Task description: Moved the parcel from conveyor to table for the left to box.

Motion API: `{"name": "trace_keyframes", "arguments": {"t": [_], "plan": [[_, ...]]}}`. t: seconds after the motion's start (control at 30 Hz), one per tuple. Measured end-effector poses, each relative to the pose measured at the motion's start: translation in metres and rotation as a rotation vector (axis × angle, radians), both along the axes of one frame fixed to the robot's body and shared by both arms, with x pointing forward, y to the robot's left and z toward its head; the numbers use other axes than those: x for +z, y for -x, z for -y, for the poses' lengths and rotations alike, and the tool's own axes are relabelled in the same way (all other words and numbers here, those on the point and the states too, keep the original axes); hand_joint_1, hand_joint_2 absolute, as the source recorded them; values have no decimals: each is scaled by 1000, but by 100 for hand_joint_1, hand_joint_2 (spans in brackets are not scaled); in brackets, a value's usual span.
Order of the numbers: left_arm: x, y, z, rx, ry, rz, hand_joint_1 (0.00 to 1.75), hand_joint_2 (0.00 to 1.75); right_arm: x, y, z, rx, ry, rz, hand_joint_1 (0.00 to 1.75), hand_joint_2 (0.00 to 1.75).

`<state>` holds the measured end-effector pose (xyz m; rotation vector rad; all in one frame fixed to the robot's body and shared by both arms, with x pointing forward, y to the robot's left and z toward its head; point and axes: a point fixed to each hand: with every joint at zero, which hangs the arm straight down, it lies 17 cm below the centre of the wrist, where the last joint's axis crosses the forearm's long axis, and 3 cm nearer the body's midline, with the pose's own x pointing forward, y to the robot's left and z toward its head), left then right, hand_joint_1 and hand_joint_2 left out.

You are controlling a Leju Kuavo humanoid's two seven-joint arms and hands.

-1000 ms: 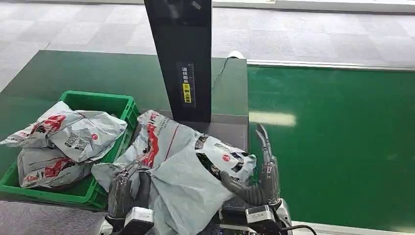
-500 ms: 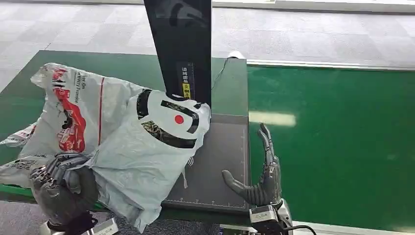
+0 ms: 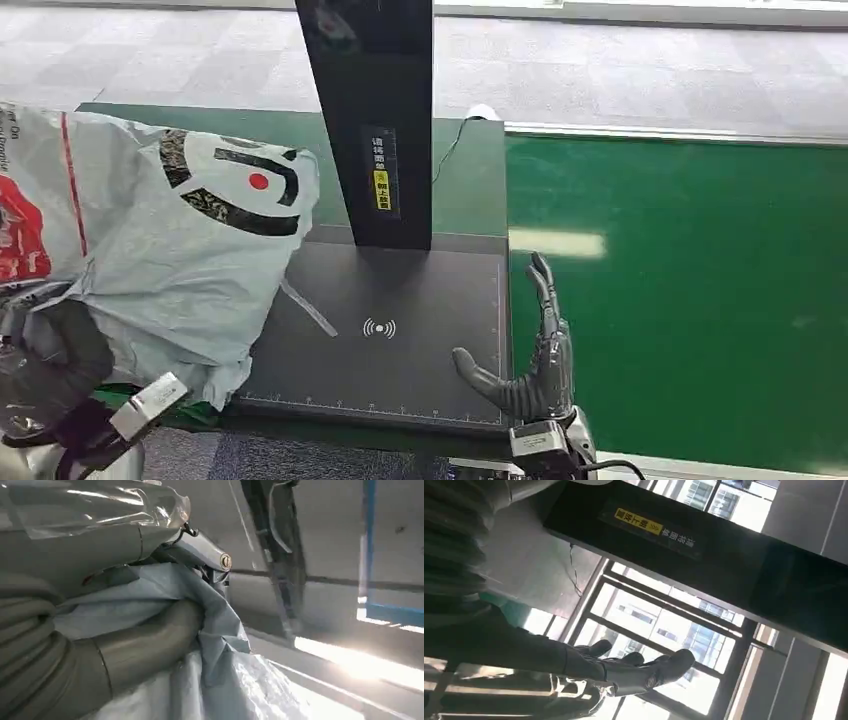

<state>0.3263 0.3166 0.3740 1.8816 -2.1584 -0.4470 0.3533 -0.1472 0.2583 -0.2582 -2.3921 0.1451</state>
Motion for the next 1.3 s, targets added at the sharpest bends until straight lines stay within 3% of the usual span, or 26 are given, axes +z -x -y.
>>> {"name": "trace_keyframes", "arguments": {"t": [0.23, 0.5, 0.8, 0.9, 0.97, 1.03, 1.1, 1.3], "plan": [[-39, -65, -108, 311, 173, -189, 175, 175, 2, -2, 0, -3, 2, -2, 0, 175], [-97, -116, -156, 404, 277, -404, 175, 175, -2, -1, 3, -18, 11, -3, 0, 175], [-127, -139, -160, 398, 270, -527, 175, 175, -2, 0, 3, -21, 16, -4, 0, 175], [-162, -157, -153, 334, 332, -690, 175, 175, -4, 1, 5, -30, 19, -6, 0, 175], [-206, -174, -134, 203, 405, -887, 175, 175, -6, 1, 6, -32, 27, -5, 0, 175], [-231, -183, -111, 76, 444, -999, 175, 175, -8, 1, 6, -32, 30, -6, 0, 175], [-249, -188, -96, 13, 457, -1076, 175, 175, -10, 0, 7, -30, 31, -9, 0, 175], [-269, -195, -90, 27, 423, -1188, 175, 175, -16, -1, 6, -25, 40, -22, 0, 175]]}}
